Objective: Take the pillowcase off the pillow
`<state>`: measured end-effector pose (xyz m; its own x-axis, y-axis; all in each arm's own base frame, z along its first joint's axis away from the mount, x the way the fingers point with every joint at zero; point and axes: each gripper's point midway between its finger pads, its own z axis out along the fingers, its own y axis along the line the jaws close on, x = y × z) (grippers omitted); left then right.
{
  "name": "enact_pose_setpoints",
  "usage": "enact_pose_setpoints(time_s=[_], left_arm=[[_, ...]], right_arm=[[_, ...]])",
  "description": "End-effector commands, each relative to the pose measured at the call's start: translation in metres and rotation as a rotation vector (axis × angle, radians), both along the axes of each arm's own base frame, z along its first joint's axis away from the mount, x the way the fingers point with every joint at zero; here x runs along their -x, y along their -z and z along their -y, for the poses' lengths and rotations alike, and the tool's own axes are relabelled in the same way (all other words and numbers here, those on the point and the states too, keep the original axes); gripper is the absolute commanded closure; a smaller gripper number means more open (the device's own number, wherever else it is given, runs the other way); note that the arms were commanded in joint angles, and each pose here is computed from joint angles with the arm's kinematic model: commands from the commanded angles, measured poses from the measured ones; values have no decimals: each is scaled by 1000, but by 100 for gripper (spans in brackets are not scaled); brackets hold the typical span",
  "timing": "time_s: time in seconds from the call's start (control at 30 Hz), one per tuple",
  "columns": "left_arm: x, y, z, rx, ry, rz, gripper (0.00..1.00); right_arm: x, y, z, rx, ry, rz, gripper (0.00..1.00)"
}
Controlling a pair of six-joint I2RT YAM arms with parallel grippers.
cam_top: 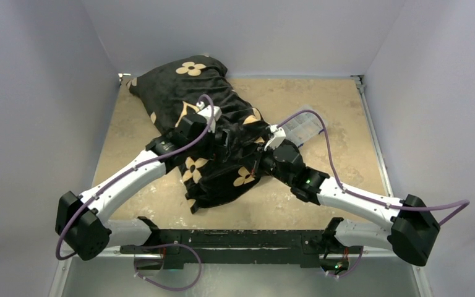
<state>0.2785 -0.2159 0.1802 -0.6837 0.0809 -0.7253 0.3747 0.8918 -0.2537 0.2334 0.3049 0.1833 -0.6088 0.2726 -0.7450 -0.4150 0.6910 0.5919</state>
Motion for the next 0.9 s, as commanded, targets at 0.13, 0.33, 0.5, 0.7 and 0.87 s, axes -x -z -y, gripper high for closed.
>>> enact_pose_setpoints(time_s=[0.13,0.33,0.5,0.7,0.87], left_arm=[[-5,-7,23,-103,-44,92,1],[-15,4,17,-185,-133,127,8],[-33,3,-30,-260,-422,242,16],[-37,-17,-79,-175,-742,390,35],[-45,-15,-122,-79,-884,393,39]], right_arm=[[10,-8,-5,-69,-31,5,100],[14,-3,-5,-79,-46,1,100],[18,-5,1,-94,-43,4,100],[26,-14,5,-127,-57,13,100],[30,-12,6,-131,-67,2,100]])
